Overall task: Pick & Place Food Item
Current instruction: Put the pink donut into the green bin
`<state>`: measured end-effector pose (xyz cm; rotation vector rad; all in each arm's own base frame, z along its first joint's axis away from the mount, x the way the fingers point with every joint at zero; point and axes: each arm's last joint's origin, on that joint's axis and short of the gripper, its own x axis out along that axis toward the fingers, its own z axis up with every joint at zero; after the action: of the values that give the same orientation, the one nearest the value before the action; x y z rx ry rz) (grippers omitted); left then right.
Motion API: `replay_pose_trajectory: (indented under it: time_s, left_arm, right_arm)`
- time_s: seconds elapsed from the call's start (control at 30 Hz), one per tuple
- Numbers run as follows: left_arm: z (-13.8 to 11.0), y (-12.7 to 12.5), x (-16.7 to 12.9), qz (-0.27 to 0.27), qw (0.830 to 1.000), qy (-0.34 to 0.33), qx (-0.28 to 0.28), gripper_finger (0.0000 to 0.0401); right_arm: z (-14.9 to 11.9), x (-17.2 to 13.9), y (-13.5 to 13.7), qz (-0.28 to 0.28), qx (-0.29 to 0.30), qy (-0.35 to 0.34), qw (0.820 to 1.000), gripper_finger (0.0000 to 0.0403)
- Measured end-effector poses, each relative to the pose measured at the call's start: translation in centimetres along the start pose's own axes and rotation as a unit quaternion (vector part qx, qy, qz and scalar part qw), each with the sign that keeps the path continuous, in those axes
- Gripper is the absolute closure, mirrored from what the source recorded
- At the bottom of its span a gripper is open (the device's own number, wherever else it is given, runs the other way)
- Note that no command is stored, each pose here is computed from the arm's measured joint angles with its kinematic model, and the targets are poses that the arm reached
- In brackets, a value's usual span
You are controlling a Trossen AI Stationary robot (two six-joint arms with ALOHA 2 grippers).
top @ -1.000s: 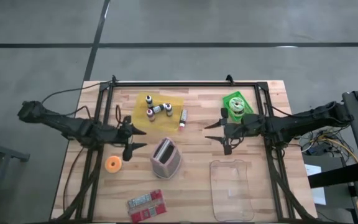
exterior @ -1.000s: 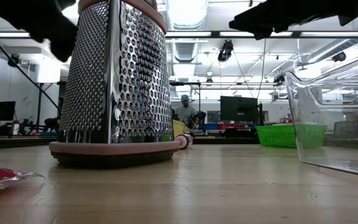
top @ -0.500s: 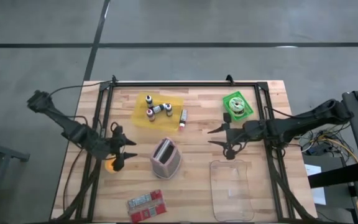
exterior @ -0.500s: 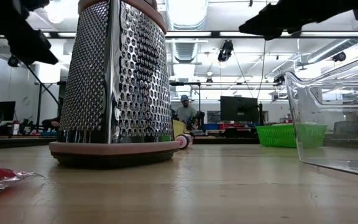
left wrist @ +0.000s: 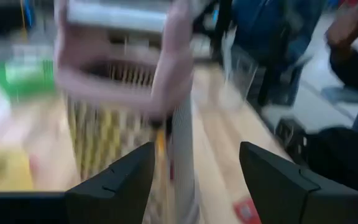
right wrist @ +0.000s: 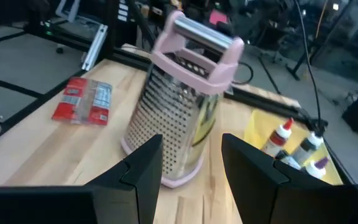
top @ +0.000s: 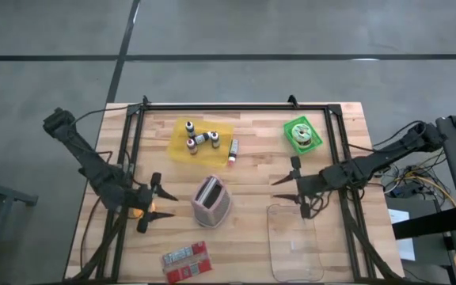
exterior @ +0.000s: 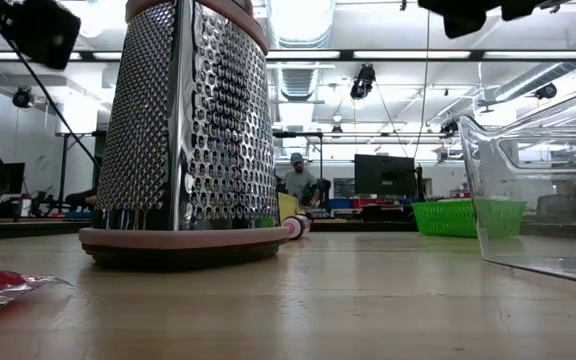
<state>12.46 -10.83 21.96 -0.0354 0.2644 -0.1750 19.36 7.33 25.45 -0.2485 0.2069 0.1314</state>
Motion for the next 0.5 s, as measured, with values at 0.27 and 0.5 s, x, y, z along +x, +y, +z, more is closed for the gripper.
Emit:
replay_pose_trajectory:
  time_s: [0.27,0.5]
  left_arm:
    - [0.1,0.2,-0.5,-0.024,0.994,-0.056,0.087,0.0163]
    - [-0.3,0.9,-1.2,-0.026,0.994,-0.062,0.088,0.0163]
  right_arm:
    - [0.1,0.2,0.5,0.004,-0.006,-0.024,1.000,0.0243]
    - [-0.3,0.2,0.5,0.000,-0.006,-0.043,0.999,0.0243]
